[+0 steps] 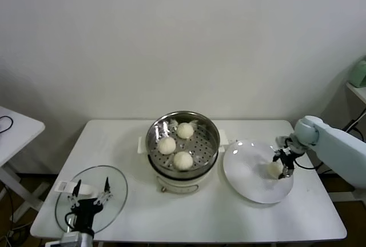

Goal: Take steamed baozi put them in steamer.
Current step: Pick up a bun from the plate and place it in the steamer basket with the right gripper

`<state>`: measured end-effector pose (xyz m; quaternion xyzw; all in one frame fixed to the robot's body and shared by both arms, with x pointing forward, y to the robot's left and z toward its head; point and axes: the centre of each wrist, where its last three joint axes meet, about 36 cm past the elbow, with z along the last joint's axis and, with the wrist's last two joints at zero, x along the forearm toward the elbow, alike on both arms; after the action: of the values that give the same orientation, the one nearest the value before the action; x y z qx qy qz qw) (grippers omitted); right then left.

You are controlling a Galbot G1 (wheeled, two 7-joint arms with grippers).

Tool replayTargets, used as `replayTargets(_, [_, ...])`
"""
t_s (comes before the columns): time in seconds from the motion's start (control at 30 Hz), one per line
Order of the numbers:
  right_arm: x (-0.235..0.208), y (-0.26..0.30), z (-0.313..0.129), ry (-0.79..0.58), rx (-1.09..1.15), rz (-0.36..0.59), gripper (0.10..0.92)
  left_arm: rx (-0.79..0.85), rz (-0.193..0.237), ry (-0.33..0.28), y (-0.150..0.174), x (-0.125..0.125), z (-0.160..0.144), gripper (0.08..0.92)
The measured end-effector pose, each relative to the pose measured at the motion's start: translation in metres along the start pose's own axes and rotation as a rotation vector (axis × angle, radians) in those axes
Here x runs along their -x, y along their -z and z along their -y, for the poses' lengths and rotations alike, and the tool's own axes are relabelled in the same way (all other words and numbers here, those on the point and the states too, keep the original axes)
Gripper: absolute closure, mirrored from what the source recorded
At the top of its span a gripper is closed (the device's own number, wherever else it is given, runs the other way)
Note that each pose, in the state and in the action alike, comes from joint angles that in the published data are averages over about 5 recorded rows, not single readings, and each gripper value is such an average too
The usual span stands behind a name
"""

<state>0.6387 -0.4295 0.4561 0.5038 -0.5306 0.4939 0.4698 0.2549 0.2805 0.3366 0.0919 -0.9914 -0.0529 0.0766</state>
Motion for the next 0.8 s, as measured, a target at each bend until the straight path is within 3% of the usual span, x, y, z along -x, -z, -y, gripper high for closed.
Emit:
replayTargets(0.27, [-0.037,0.013,0.019,-0.051,0.043,0.068,0.33,-0.006,0.007,-0.004,0.002,0.001,0.003,0.177])
replayTargets(0.8, [-0.186,0.113,0.077,-0.176,0.013,0.234,0.335,-0.015,0.035,-0.021,0.013,0.003,0.013,0.177])
